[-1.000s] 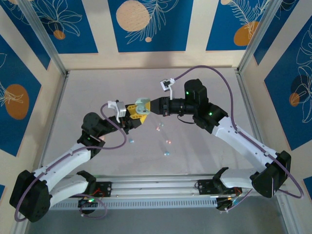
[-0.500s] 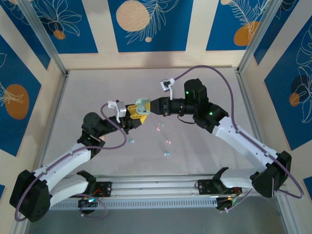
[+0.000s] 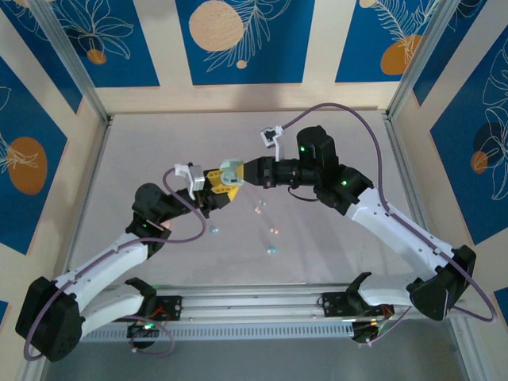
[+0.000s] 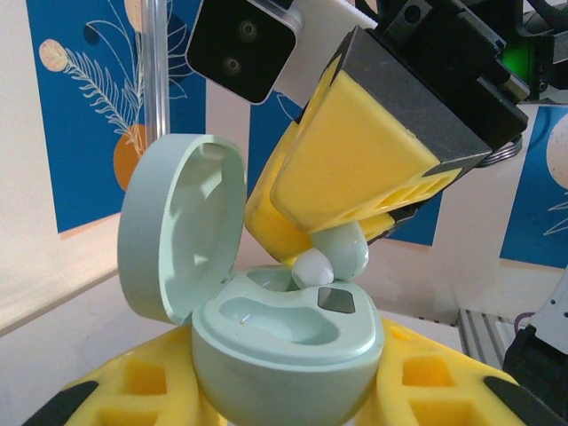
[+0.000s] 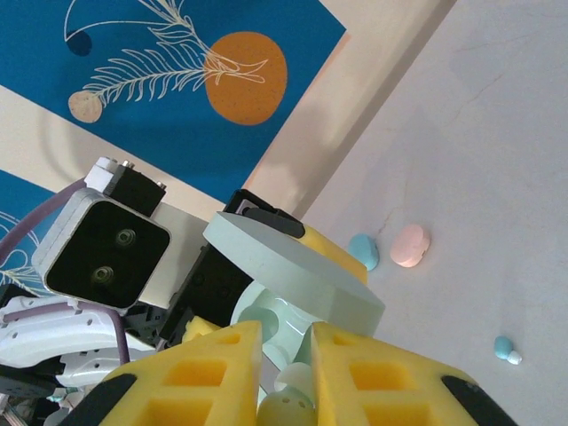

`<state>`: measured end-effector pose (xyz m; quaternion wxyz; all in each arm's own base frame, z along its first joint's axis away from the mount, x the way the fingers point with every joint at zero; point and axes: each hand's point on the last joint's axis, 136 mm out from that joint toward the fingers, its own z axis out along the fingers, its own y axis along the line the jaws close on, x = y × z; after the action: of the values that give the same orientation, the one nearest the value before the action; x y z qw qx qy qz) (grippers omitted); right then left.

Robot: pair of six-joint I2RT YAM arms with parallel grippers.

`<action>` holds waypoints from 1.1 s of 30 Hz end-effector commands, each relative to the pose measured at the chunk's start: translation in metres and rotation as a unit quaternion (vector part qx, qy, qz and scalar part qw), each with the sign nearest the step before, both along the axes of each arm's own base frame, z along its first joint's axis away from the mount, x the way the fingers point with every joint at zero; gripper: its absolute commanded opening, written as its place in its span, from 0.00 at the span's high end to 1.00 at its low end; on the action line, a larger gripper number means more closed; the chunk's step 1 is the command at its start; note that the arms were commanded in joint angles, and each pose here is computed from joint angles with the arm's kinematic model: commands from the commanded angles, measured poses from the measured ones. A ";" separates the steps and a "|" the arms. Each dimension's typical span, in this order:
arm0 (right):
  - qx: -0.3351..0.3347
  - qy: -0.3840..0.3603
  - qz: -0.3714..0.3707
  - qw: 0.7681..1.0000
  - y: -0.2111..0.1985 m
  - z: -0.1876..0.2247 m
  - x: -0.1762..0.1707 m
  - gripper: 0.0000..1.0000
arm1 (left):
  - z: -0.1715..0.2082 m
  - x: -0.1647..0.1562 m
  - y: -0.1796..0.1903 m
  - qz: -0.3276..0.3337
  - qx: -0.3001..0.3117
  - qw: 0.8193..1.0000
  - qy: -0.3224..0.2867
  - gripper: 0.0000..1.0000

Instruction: Insert wireless bluetooth earbuds into charging case

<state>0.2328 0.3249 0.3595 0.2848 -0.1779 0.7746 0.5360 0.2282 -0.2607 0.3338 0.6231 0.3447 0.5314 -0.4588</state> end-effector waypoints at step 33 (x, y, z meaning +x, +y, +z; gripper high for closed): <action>-0.043 -0.018 -0.043 0.998 -0.005 0.012 0.002 0.57 | 0.004 -0.004 -0.002 -0.005 -0.023 1.000 -0.007 0.70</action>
<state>0.2380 0.3258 0.3537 0.2911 -0.1618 0.8086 0.4850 0.2337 -0.2619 0.3248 0.6174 0.3294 0.5435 -0.4637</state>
